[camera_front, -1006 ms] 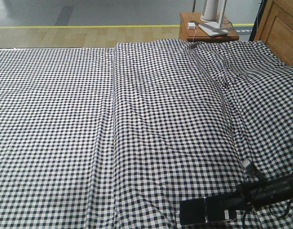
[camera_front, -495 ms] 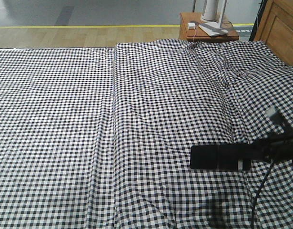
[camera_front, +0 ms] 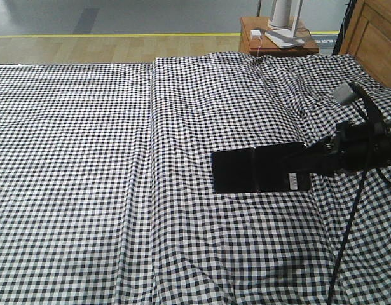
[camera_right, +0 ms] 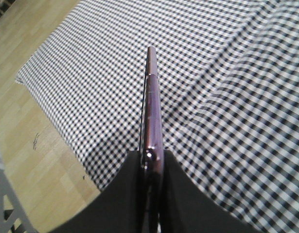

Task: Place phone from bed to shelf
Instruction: 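Lift the phone off the bed with the right gripper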

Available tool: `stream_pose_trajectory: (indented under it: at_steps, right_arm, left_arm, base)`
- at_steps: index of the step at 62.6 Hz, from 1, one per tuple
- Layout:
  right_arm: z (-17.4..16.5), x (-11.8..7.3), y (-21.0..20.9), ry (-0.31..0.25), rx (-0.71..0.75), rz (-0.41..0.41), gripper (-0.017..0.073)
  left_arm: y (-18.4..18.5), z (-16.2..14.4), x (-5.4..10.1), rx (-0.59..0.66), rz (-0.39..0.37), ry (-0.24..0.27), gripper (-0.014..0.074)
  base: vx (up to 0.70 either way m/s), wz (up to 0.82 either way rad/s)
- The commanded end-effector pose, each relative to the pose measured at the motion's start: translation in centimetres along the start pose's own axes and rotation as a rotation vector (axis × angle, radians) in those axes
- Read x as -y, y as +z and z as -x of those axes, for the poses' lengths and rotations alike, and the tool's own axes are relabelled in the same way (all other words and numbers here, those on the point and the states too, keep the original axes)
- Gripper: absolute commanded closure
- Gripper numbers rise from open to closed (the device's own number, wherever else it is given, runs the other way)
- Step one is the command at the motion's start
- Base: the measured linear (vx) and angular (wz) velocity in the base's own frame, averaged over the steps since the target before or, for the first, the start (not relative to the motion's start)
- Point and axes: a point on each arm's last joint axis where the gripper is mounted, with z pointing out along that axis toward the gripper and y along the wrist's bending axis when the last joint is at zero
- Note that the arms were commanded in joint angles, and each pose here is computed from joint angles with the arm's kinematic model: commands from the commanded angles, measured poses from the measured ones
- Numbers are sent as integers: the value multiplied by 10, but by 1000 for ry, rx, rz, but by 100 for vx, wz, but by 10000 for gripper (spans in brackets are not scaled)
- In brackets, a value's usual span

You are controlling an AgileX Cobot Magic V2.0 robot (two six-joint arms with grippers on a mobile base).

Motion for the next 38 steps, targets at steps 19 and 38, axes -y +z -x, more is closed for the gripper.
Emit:
stream_pose_trajectory:
  at_steps: [19,38]
  right_arm:
    - [19,-106,-5,-184,-24,163,562]
    - [14,-140,-8,-258,-73,173,562]
  left_arm:
    - [-3,14,-2,107,10,-14,592]
    - [-3,14,-2,107,10,-14,592]
  base:
    - [0,0]
    - [0,0]
